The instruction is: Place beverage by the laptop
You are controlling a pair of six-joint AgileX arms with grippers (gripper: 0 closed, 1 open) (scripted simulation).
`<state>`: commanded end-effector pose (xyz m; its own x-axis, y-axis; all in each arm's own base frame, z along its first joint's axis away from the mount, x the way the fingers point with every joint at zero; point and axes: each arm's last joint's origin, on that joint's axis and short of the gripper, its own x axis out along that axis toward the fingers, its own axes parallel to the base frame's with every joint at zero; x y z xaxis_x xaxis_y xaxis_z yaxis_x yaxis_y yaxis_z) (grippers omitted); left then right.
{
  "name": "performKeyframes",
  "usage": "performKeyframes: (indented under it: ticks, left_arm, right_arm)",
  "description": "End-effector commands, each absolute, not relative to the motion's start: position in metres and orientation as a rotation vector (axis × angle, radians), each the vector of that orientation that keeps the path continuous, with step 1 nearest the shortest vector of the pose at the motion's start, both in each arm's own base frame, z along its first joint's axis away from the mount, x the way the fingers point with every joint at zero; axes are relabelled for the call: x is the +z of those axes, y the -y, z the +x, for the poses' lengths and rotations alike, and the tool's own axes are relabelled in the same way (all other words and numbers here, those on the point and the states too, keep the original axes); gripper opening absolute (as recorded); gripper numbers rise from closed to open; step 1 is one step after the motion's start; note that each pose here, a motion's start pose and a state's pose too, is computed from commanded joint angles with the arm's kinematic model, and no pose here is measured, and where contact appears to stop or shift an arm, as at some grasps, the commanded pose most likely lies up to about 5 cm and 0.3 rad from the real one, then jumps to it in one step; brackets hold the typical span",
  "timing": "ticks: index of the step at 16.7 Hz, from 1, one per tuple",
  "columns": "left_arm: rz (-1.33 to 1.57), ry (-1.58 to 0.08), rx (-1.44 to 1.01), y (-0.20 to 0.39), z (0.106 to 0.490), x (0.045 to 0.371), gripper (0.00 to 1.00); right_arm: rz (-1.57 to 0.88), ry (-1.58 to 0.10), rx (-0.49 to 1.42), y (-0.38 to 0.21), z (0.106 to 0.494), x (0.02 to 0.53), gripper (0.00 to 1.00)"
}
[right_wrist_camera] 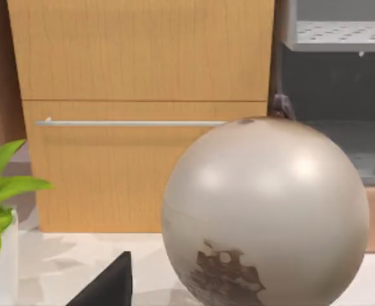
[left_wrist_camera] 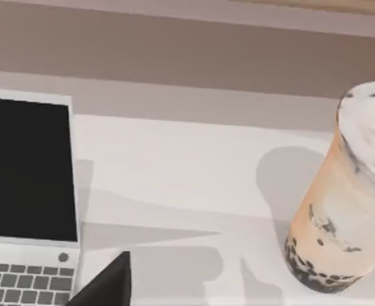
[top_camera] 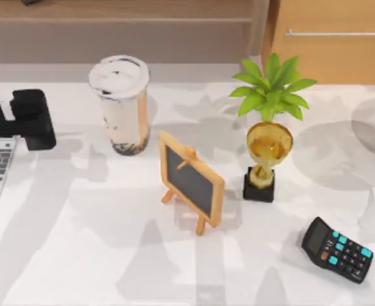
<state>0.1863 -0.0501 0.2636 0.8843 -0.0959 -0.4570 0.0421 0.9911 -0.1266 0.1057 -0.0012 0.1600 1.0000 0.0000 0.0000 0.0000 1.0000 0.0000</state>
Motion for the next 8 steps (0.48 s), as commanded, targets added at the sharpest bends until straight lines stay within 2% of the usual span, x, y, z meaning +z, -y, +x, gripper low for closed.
performKeyframes:
  ticks: [3, 8]
  left_arm:
    - [-0.094, -0.646, -0.066, 0.085, 0.234, 0.268, 1.0]
    - [-0.03, -0.84, -0.042, 0.146, 0.293, 0.246, 1.0]
  right_arm:
    - [0.0, 0.0, 0.0, 0.001, 0.106, 0.16, 1.0]
    - [0.0, 0.0, 0.0, 0.001, 0.106, 0.16, 1.0]
